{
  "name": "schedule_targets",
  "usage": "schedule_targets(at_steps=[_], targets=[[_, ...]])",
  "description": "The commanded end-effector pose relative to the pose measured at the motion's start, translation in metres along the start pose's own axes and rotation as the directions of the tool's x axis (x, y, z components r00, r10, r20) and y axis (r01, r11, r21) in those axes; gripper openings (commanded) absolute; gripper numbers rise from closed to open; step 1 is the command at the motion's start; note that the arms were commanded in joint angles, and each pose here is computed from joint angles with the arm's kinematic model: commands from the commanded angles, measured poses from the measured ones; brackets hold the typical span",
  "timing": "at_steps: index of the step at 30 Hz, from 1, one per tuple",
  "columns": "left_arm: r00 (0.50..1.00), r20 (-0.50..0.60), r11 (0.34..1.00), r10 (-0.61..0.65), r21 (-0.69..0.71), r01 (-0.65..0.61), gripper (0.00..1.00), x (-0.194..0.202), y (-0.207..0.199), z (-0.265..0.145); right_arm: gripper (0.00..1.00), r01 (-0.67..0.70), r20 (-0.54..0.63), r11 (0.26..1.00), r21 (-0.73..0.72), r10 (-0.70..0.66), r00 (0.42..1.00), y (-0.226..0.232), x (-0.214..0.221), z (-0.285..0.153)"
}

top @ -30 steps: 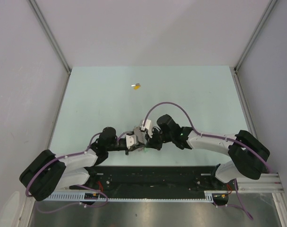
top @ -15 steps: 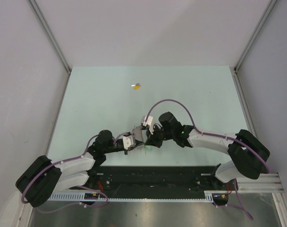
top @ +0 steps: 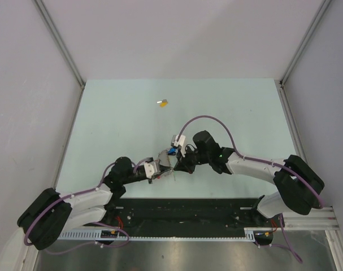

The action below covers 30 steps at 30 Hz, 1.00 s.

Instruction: Put the keys on the keyring

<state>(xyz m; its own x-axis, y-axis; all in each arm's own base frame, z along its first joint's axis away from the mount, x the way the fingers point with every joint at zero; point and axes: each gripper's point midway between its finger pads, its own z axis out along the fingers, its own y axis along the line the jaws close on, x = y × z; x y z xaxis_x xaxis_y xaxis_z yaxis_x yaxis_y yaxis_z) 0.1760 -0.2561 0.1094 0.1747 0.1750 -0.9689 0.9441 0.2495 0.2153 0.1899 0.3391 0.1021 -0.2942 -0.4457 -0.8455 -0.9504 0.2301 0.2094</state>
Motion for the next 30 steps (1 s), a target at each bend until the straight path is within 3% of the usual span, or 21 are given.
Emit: schedule_targets(at_steps=[1, 17, 24, 28, 30], targets=[[0.997, 0.074, 1.0, 0.018, -0.007, -0.017, 0.0, -0.017, 0.001, -0.001, 0.0, 0.033, 0.074, 0.997, 0.074, -0.038, 0.997, -0.016, -0.021, -0.01], [0.997, 0.083, 0.986, 0.006, -0.165, 0.008, 0.0, -0.017, 0.026, -0.011, 0.0, 0.028, 0.06, 0.983, 0.184, -0.04, 0.997, -0.025, -0.021, -0.033], [0.997, 0.079, 0.978, -0.025, -0.206, 0.041, 0.0, -0.014, 0.033, -0.011, 0.0, 0.046, 0.161, 0.991, 0.13, -0.066, 0.985, -0.002, -0.048, -0.05], [0.994, 0.109, 0.977, -0.003, -0.211, 0.026, 0.0, -0.021, 0.03, -0.016, 0.0, -0.029, 0.133, 0.969, 0.245, -0.004, 0.991, -0.018, -0.038, -0.061], [0.991, 0.131, 0.976, 0.012, -0.217, 0.016, 0.0, -0.027, 0.03, -0.019, 0.0, -0.135, 0.093, 0.938, 0.319, 0.111, 0.989, -0.03, -0.02, -0.068]])
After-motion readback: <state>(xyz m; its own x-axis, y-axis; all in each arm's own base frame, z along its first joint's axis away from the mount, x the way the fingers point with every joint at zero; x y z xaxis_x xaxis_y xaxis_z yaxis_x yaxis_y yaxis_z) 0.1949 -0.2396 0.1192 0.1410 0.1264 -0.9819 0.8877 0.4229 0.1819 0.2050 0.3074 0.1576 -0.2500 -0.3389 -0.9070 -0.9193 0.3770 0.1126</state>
